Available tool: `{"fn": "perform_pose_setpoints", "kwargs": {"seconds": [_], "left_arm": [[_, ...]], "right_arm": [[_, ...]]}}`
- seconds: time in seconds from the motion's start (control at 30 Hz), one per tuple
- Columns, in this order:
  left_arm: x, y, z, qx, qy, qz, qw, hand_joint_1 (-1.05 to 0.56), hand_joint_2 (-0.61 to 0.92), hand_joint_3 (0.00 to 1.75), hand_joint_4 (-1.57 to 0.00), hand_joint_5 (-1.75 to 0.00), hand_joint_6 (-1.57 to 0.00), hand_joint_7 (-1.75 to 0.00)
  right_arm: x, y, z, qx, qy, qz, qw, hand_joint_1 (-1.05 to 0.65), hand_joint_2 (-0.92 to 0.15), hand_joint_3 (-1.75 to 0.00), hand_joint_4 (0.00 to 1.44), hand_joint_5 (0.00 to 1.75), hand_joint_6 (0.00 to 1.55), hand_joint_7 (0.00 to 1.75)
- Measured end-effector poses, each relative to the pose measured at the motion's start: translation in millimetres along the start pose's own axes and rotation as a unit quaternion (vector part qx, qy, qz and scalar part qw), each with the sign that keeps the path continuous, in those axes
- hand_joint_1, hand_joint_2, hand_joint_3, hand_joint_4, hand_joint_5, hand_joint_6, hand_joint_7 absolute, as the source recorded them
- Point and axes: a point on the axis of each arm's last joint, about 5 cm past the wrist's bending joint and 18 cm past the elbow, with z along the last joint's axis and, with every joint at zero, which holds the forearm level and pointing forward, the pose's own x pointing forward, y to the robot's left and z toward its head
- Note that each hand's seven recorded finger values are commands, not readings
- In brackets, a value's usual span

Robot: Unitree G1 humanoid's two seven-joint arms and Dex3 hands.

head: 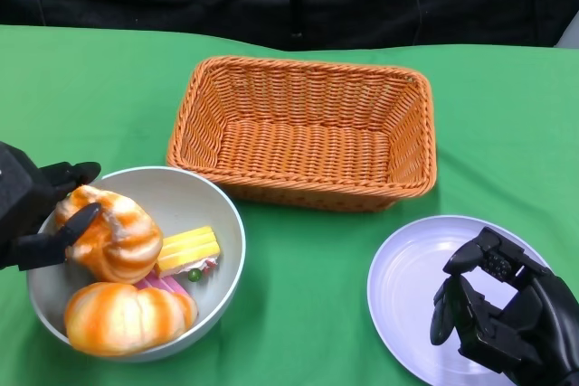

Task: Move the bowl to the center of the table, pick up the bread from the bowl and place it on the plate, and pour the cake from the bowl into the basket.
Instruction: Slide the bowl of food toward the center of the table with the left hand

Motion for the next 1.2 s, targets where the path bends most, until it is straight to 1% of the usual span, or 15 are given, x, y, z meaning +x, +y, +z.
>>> {"fn": "perform_pose_setpoints", "kwargs": {"seconds": [0.13,0.27,0.4,0.63,0.77,0.97,1.13,1.2], "left_arm": [[-0.5,-0.5,4.4,0.006,-0.005,0.0,1.0,-1.04,0.92,0.78,-0.08,-0.01,-0.15,0.0],[-1.4,-1.3,8.5,0.003,-0.006,-0.002,1.0,-1.0,0.92,0.78,-0.09,-0.02,-0.15,-0.01],[-1.2,-4.0,13.1,-0.007,-0.017,-0.009,1.0,-0.96,0.92,0.78,-0.07,-0.01,-0.15,0.0],[4.0,-16.4,15.9,-0.063,-0.028,-0.036,0.997,-0.93,0.92,0.76,0.0,0.0,-0.15,0.0],[4.1,-18.6,18.4,-0.065,-0.037,-0.051,0.996,-0.95,0.92,0.77,-0.01,-0.01,-0.15,0.0],[4.2,-25.3,25.2,-0.055,-0.046,-0.071,0.995,-0.95,0.92,0.78,-0.02,-0.01,-0.15,0.0],[5.9,-34.3,26.6,-0.066,-0.048,-0.084,0.993,-0.93,0.92,0.78,-0.03,-0.01,-0.15,0.0],[7.2,-38.1,26.7,-0.069,-0.056,-0.087,0.992,-0.89,0.92,0.78,-0.04,-0.02,-0.14,0.0]], "right_arm": [[0.0,-0.1,0.2,-0.001,-0.004,0.004,1.0,-0.15,-0.57,-1.14,0.85,1.75,0.74,1.58],[-0.1,-0.1,0.2,-0.001,-0.004,0.004,1.0,-0.15,-0.57,-1.14,0.85,1.75,0.74,1.58],[-0.1,-0.2,0.2,-0.001,-0.004,0.004,1.0,-0.14,-0.57,-1.14,0.85,1.75,0.75,1.58],[-0.2,-0.2,0.2,-0.001,-0.004,0.004,1.0,-0.14,-0.57,-1.14,0.85,1.75,0.74,1.57],[-0.3,-0.2,0.1,-0.001,-0.004,0.004,1.0,-0.14,-0.57,-1.14,0.85,1.75,0.75,1.57],[-0.8,-0.3,-0.2,-0.001,-0.003,0.003,1.0,-0.14,-0.58,-1.14,0.86,1.75,0.75,1.57],[-1.1,-0.2,-0.1,-0.001,-0.004,0.003,1.0,-0.15,-0.58,-1.15,0.85,1.75,0.74,1.57],[-1.1,-0.2,-0.1,-0.001,-0.004,0.003,1.0,-0.15,-0.58,-1.15,0.84,1.75,0.74,1.58]]}}
